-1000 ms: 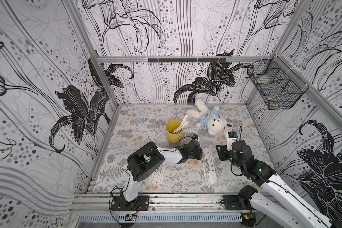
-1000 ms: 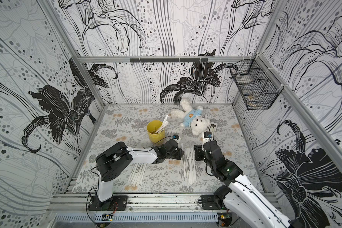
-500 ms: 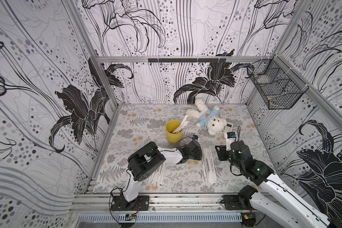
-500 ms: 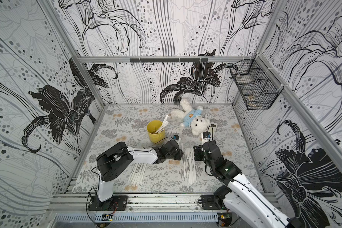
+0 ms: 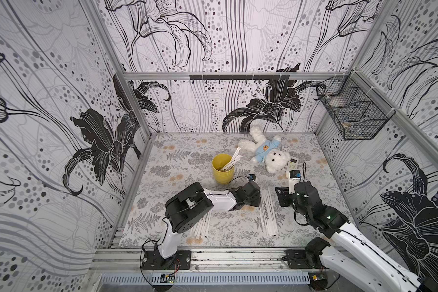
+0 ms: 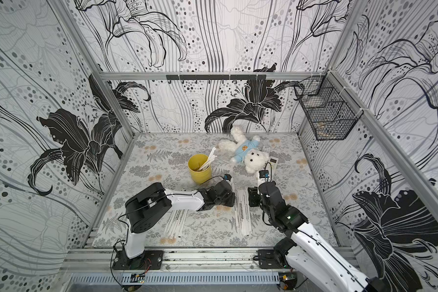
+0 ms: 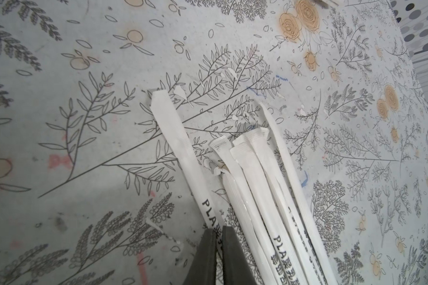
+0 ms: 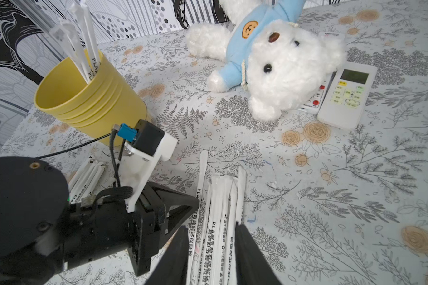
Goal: Take the straws out of the storage container
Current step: Adjust the straw at the center of the board.
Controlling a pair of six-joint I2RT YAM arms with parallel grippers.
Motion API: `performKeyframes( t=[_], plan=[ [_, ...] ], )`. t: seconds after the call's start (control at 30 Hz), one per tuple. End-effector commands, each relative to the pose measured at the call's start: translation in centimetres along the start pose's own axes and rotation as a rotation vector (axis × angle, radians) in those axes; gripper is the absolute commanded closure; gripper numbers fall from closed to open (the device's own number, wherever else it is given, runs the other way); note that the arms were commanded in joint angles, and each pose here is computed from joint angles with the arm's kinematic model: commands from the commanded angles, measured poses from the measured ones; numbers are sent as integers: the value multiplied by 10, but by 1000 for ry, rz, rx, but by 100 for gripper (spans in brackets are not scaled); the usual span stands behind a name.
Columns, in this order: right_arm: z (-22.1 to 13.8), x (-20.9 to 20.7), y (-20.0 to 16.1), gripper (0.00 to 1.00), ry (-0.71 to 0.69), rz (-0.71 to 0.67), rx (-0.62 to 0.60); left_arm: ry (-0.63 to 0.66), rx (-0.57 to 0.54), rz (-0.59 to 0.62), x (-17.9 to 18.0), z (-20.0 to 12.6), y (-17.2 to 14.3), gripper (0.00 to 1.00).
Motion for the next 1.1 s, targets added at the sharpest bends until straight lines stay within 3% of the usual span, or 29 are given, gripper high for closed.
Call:
performKeyframes(
  t=[0.0, 0.33, 0.87, 1.07],
  plan=[
    [1, -5, -3, 65, -28, -17, -11, 71, 48, 23, 10, 7, -18, 89],
    [0, -6, -5, 65, -30, -15, -14, 49, 63, -38, 9, -3, -30, 89],
    [-6, -6, -4, 65, -21, -9, -38, -131, 80, -196, -11, -22, -50, 87],
    [-5, -6, -6, 65, -16, -5, -37, -227, 42, -313, -11, -28, -49, 85]
  ],
)
Point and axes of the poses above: each gripper's point midway between its finger pads, its own z axis out along the fingers, its own x axis along the line the jaws close on, y = z × x, the point moved 5 cm from there along -z, back along the fingers, and after that the axes turned 11 degrees about -z, right-handed, at the moved point
